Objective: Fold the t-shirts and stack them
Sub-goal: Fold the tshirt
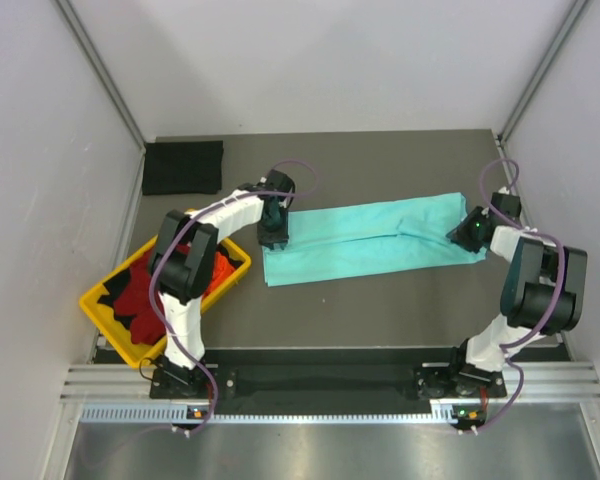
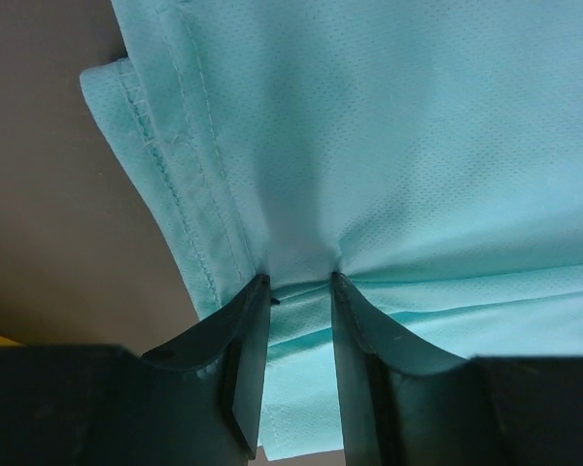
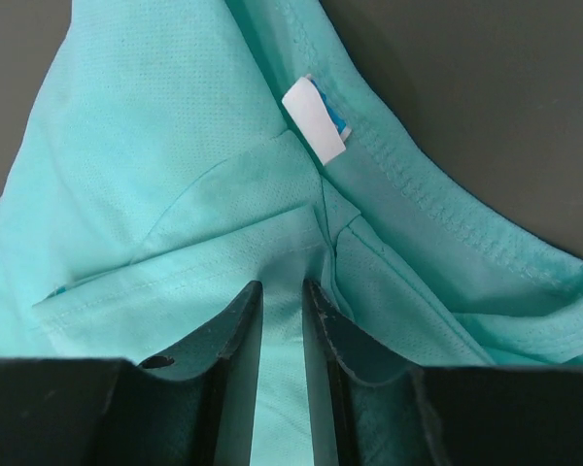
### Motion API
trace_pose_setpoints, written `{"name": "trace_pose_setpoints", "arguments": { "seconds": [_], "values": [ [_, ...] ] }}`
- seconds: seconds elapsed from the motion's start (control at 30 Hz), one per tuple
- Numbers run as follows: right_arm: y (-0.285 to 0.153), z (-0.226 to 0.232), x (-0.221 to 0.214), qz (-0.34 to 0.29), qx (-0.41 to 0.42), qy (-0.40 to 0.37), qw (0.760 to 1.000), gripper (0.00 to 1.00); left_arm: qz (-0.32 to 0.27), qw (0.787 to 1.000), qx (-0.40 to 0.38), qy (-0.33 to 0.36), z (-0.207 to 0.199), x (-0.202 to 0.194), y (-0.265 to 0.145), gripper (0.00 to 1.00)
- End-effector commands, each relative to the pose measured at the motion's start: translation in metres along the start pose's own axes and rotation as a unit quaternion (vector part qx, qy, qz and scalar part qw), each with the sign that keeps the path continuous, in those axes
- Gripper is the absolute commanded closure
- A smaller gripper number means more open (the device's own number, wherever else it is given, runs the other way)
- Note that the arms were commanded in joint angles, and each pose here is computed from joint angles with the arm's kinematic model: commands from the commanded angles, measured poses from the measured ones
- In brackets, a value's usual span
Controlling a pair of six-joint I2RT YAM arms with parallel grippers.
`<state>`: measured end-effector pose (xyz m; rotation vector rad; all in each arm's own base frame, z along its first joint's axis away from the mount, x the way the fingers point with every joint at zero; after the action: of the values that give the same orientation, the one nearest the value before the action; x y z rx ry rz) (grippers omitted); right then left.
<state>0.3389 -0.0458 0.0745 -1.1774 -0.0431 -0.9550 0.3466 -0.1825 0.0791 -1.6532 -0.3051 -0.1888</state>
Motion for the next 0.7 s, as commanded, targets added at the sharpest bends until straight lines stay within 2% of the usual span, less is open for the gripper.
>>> {"name": "trace_pose_setpoints", "arguments": {
  "seconds": [0.0, 0.23, 0.47, 0.67],
  "values": [
    [-0.003, -0.004, 0.006, -0.025, -0.018, -0.019, 0.999, 0.76, 0.004, 0.999, 0.049, -0.014, 0.013, -0.006, 0.014, 0.63],
    [-0.026, 0.015, 0.022, -0.040, -0.002, -0.041, 0.998, 0.75, -0.027, 0.999, 0.015, -0.016, -0.001, 0.016, -0.022, 0.63],
    [-0.035, 0.060, 0.024, -0.043, 0.037, -0.074, 0.996, 0.74, -0.064, 0.993, -0.103, 0.008, -0.028, 0.034, -0.084, 0.61],
    [-0.024, 0.113, 0.020, -0.046, 0.101, -0.132, 0.985, 0.71, -0.066, 0.991, -0.113, 0.012, -0.023, 0.027, -0.089, 0.61]
  ]
}}
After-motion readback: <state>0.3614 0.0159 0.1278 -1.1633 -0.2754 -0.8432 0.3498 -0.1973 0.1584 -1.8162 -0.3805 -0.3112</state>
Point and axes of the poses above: each gripper's point midway between its finger pads, its own y axis out along the fingers, its own z axis along the line the jaws close on, x = y × z, the point moved 6 cm from there along -y, back along the fingers, and after that the axes turned 5 degrees about -y, right-handed, at the moved point
